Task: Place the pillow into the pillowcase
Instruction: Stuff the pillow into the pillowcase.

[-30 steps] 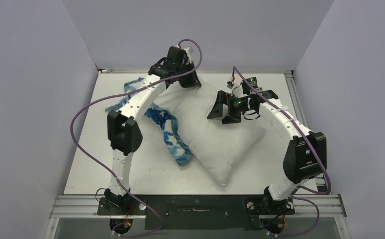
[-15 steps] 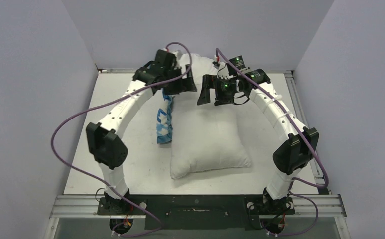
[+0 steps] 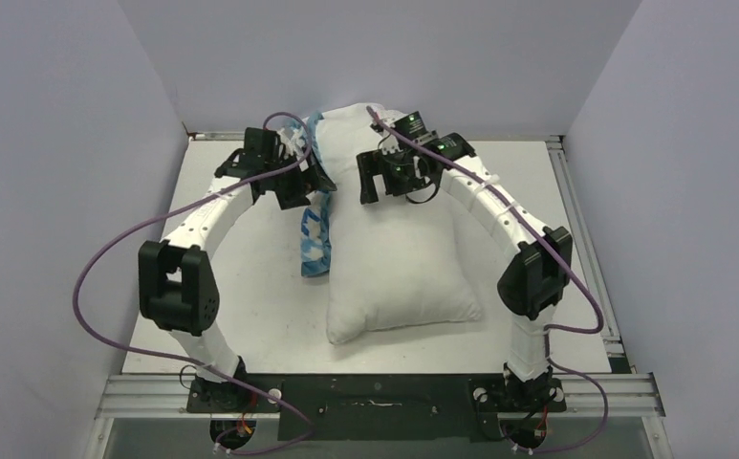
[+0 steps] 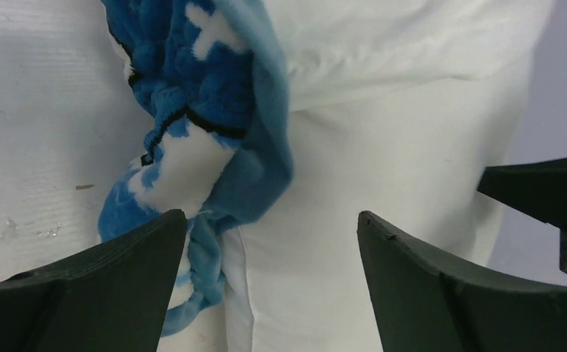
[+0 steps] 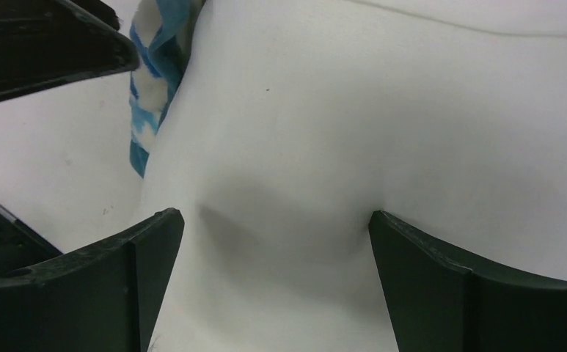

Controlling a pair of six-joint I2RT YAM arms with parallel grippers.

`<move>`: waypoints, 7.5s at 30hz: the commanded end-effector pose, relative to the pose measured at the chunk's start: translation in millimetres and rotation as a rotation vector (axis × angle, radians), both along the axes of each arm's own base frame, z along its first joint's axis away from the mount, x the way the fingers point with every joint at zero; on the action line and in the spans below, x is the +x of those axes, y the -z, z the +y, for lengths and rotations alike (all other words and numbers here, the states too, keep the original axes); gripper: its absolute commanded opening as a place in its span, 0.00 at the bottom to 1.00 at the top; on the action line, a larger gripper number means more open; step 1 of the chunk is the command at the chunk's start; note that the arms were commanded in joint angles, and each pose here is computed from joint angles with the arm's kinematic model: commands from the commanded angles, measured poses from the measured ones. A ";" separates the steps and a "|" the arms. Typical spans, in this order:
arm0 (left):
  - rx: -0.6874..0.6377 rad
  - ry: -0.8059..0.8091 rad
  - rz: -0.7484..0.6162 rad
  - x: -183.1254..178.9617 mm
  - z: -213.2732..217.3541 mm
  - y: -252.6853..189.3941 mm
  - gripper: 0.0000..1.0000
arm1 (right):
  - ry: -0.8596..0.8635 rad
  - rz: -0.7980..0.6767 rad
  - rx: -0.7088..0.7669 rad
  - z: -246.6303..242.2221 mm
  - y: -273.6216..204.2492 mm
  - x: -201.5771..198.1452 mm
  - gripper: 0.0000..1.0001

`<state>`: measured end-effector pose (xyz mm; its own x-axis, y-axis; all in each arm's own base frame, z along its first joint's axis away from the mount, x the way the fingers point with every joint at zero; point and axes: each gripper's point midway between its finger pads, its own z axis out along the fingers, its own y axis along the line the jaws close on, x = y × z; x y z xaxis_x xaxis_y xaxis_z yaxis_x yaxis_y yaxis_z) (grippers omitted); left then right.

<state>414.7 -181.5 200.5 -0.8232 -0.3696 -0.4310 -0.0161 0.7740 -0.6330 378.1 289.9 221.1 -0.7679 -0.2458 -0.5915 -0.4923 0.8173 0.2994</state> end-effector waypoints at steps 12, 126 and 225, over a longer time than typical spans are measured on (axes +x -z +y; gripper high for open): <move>-0.128 0.133 -0.004 6.9 -36.4 47.6 0.00 | -0.045 0.044 -0.029 42.8 84.4 29.0 0.06; 0.502 -0.120 -0.013 -10.0 18.9 -24.1 0.00 | -0.323 0.321 0.253 -1.1 50.0 -144.6 0.05; 0.241 -0.386 -0.090 16.1 -5.2 -40.7 0.00 | -0.647 0.002 0.617 122.1 -87.1 -99.2 0.05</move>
